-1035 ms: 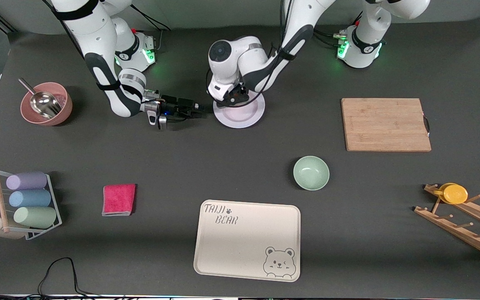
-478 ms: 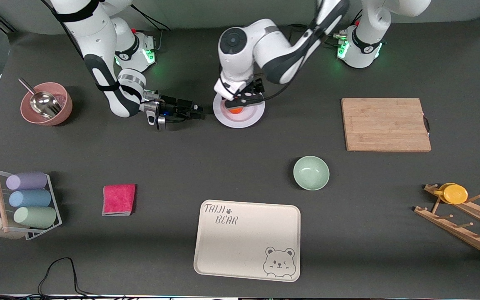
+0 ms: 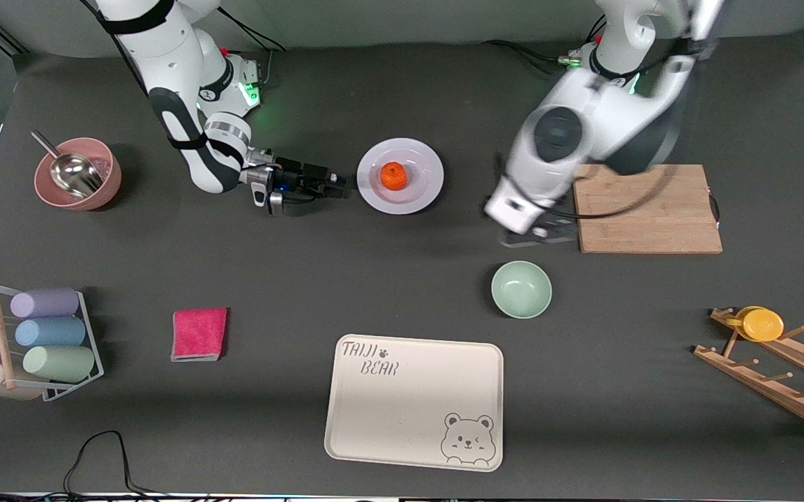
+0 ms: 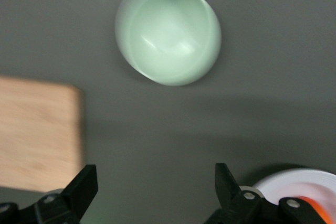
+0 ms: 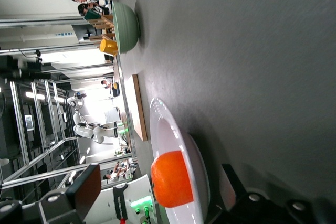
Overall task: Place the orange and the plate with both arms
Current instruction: 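Open the left gripper and withdraw while the right gripper grips the plate rim, then slide the plate with the right gripper onto the bear tray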
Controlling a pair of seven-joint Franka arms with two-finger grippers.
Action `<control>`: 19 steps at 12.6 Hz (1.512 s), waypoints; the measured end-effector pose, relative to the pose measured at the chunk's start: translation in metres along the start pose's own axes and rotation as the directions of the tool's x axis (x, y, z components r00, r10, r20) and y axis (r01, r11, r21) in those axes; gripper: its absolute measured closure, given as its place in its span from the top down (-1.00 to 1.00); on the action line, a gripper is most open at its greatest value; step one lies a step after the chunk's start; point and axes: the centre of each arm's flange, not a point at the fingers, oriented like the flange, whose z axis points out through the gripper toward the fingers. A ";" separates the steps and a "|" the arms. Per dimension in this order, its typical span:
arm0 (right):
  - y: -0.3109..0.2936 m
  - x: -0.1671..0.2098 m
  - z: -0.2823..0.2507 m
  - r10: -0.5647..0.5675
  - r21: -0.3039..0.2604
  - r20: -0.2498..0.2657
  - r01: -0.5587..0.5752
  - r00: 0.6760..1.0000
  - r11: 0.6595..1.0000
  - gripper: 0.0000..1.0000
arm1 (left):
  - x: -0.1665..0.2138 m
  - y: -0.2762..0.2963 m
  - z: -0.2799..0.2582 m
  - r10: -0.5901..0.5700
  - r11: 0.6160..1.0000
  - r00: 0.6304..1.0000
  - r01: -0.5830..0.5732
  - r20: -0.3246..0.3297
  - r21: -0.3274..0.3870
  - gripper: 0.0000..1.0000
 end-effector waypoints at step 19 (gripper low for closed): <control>0.019 -0.031 0.042 -0.103 -0.026 -0.033 0.102 0.994 0.994 -0.65 | -0.010 -0.275 -0.129 -0.044 0.999 0.997 0.042 -0.068 -0.034 1.00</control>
